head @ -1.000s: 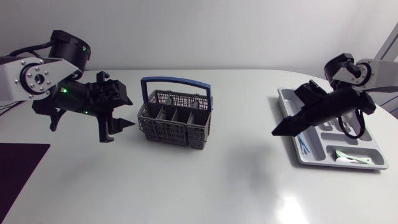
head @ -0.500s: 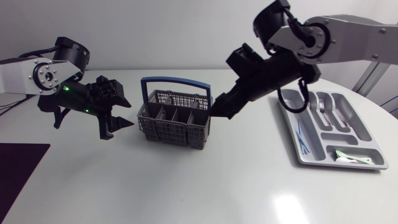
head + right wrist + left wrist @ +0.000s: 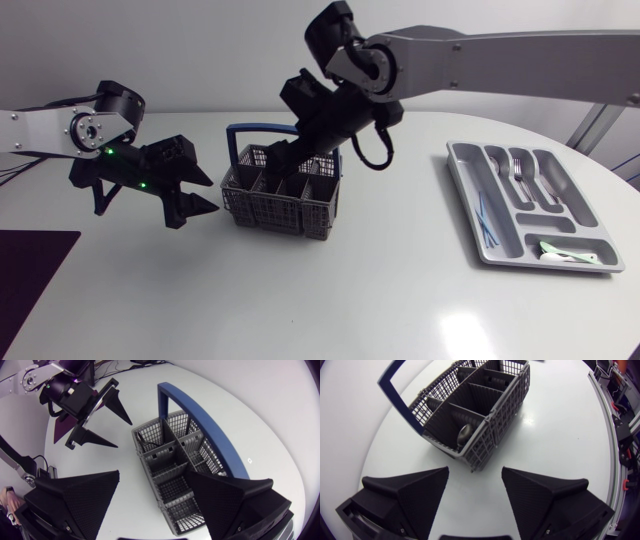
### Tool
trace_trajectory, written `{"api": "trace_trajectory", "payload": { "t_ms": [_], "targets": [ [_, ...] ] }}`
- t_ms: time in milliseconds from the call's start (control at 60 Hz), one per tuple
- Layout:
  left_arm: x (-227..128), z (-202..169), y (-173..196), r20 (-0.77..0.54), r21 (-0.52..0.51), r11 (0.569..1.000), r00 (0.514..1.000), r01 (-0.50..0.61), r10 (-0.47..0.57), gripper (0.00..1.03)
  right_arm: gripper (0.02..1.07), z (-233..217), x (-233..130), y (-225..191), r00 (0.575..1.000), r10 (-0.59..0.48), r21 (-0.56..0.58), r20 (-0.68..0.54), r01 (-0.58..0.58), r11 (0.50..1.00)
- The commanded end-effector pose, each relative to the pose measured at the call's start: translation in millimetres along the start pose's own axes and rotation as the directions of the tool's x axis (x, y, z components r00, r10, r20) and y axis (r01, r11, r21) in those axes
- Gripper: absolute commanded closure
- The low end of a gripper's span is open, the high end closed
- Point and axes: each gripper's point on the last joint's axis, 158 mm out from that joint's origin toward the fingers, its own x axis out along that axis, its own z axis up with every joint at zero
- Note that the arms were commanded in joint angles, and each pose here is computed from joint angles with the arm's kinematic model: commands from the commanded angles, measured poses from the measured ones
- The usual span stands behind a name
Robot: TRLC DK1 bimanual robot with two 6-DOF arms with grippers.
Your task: Unload the cutlery basket into the drawer organizer.
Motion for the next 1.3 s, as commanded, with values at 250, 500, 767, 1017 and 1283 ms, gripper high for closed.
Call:
{"api": "trace_trajectory", "payload": {
  "t_ms": [250,500,767,1017,1283],
  "targets": [
    [24,2,-27,0.046,-0.071,0.99,0.991,0.125,-0.122,0.3,0.07,-2,28,13,1.0,0.007,0.017,-0.026,-0.006,1.0],
    [31,20,-57,0.065,-0.05,0.981,0.981,0.188,-0.184,0.3,0.07,-7,33,11,1.0,-0.006,0.013,-0.029,0.006,1.0],
    [24,18,-57,0.071,-0.069,0.982,0.983,0.173,-0.169,0.3,0.14,-15,55,8,0.999,-0.032,-0.009,-0.041,0.032,0.999],
    [5,6,-59,0.099,-0.1,0.985,0.986,0.144,-0.134,0.29,0.22,-18,78,14,0.998,-0.048,-0.058,-0.038,0.046,0.997],
    [-5,-4,-63,0.121,-0.127,0.984,0.986,0.126,-0.111,0.29,0.4,-15,91,15,0.993,-0.119,-0.116,-0.019,0.116,0.986]
  ]
}}
